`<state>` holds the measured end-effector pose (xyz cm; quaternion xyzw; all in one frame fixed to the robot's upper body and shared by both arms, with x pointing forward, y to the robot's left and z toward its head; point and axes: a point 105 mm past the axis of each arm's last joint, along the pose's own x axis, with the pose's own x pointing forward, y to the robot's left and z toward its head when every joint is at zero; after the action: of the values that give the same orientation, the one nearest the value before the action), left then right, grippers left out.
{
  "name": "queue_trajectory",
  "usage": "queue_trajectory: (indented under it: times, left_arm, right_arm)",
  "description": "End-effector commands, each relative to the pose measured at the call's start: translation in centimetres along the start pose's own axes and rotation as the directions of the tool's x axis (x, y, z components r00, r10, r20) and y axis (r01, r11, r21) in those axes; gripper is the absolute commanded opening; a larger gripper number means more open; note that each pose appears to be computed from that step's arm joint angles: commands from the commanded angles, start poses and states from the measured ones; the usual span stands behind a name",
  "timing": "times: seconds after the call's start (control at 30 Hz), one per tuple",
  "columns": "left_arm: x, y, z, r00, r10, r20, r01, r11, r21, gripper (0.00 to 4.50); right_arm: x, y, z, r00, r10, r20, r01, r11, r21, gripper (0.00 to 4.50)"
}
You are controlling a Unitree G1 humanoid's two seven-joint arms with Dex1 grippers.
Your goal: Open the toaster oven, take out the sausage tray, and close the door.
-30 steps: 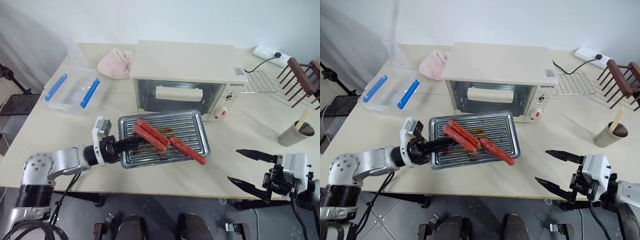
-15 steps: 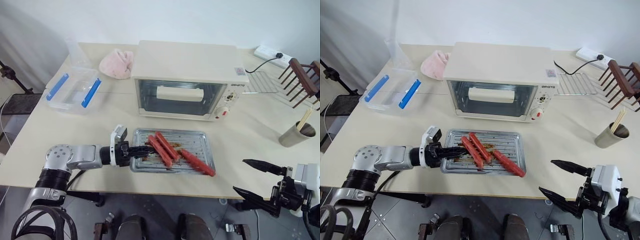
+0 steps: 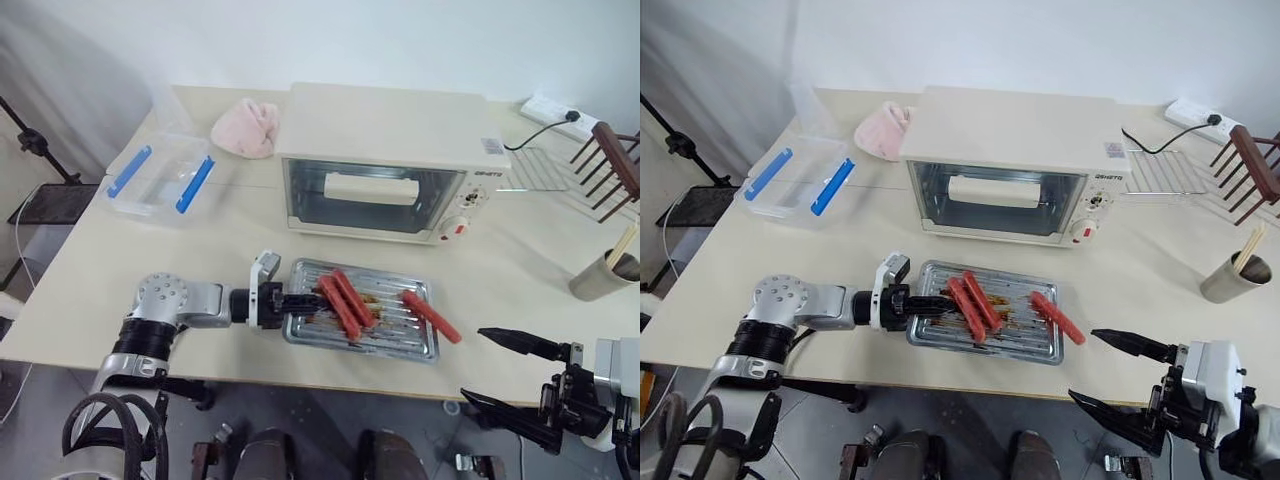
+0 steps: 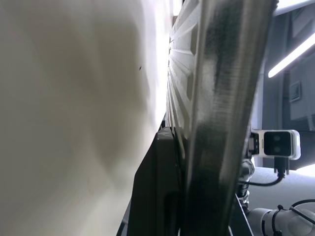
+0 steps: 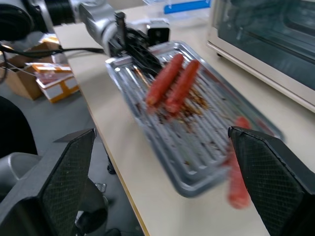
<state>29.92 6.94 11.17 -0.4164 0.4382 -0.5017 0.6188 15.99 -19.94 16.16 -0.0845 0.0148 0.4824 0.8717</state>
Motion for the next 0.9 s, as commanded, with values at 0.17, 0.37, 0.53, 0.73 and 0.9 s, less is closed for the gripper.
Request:
queue_trajectory:
  times: [0.17,0.37,0.53,0.73,0.9]
  left_arm:
    - [1.4,2.1,-0.2,0.999,0.033,-0.003,-0.033,0.999,0.0,0.62]
    - [1.4,1.9,0.3,0.999,0.031,0.012,-0.032,0.998,0.059,2.42]
    - [0.8,1.3,0.9,0.999,0.04,0.03,-0.043,0.993,0.111,3.89]
    - [-2.8,1.2,0.1,0.988,0.155,-0.001,-0.144,0.923,0.357,4.49]
    - [-6.3,1.2,0.3,0.984,0.169,0.06,-0.172,0.796,0.58,4.49]
  right_arm:
    - [-0.8,0.0,0.6,1.0,-0.027,-0.004,0.027,0.999,-0.034,4.5]
    - [-1.5,-0.7,0.2,0.999,-0.05,-0.02,0.049,0.998,-0.04,4.5]
    - [-1.4,-1.0,0.1,0.999,-0.048,-0.017,0.047,0.998,-0.049,4.5]
    - [-1.4,-1.4,0.0,0.999,-0.031,-0.023,0.03,0.998,-0.055,4.5]
    - [-1.2,-1.7,-0.1,1.0,-0.008,-0.022,0.007,0.998,-0.061,4.5]
